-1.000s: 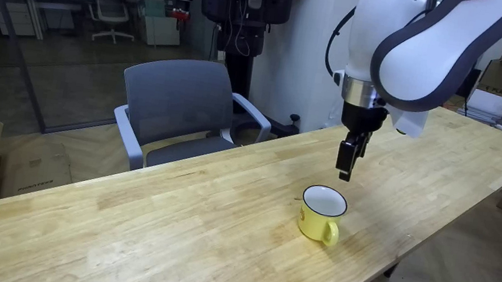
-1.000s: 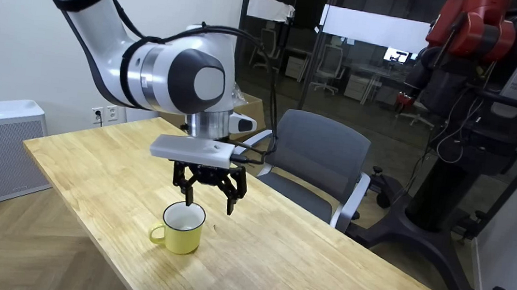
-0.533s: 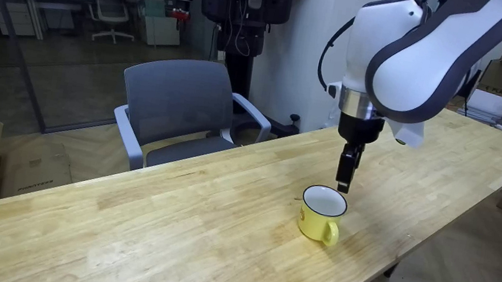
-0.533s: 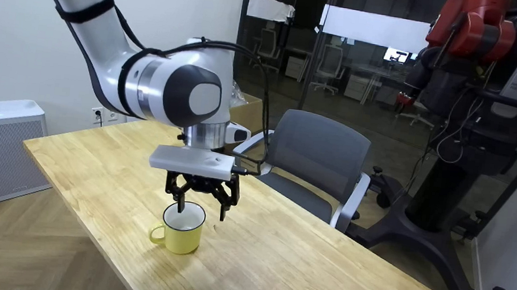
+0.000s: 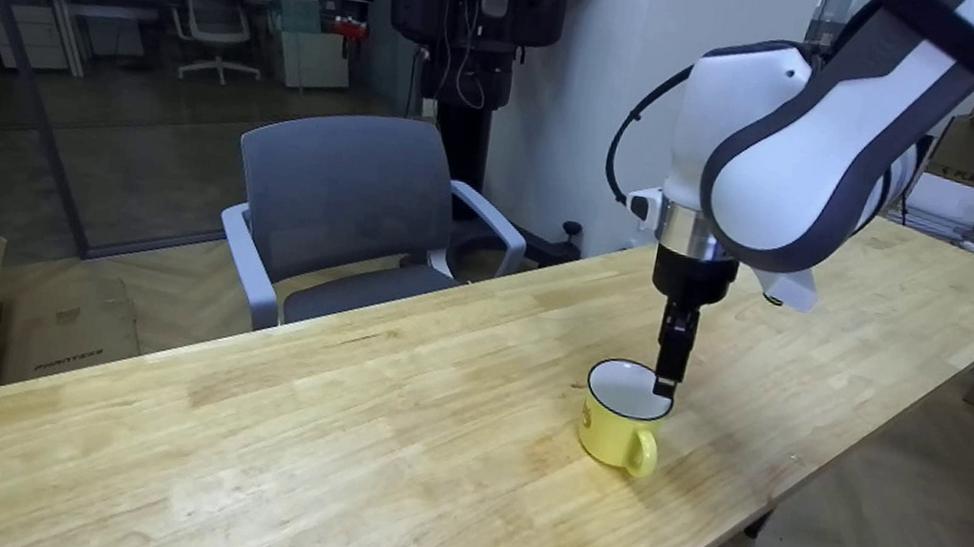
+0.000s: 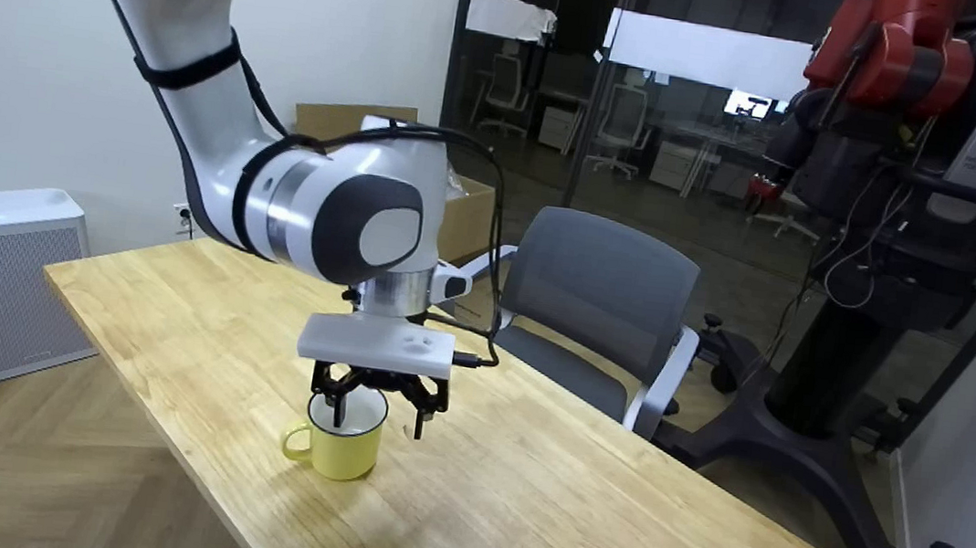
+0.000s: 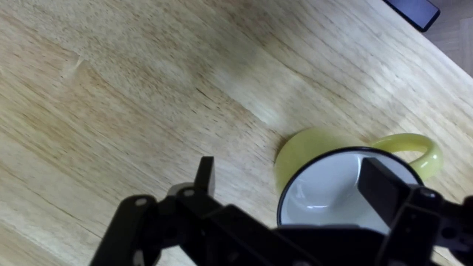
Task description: Move the cup slightly to the right
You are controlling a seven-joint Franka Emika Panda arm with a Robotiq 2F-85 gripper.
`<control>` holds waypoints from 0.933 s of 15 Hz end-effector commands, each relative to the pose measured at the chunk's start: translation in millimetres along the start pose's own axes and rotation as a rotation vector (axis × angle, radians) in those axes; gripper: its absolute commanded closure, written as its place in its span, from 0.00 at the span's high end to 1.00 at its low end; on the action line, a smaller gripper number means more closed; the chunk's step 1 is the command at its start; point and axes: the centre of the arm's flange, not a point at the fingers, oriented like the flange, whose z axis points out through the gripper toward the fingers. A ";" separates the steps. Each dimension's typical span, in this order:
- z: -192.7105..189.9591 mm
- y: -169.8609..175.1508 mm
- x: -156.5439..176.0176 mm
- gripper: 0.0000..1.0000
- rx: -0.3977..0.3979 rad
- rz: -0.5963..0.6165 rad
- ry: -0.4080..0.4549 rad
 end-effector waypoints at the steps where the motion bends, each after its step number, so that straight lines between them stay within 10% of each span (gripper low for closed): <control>1: 15.3 17.7 6.4 1.00 -0.019 -0.046 0.017; 12: 30.7 32.2 43.5 1.00 -0.048 -0.127 -0.009; 13: 31.4 32.8 47.1 0.75 -0.048 -0.124 -0.013; 14: 31.5 32.8 49.7 0.73 -0.044 -0.129 -0.018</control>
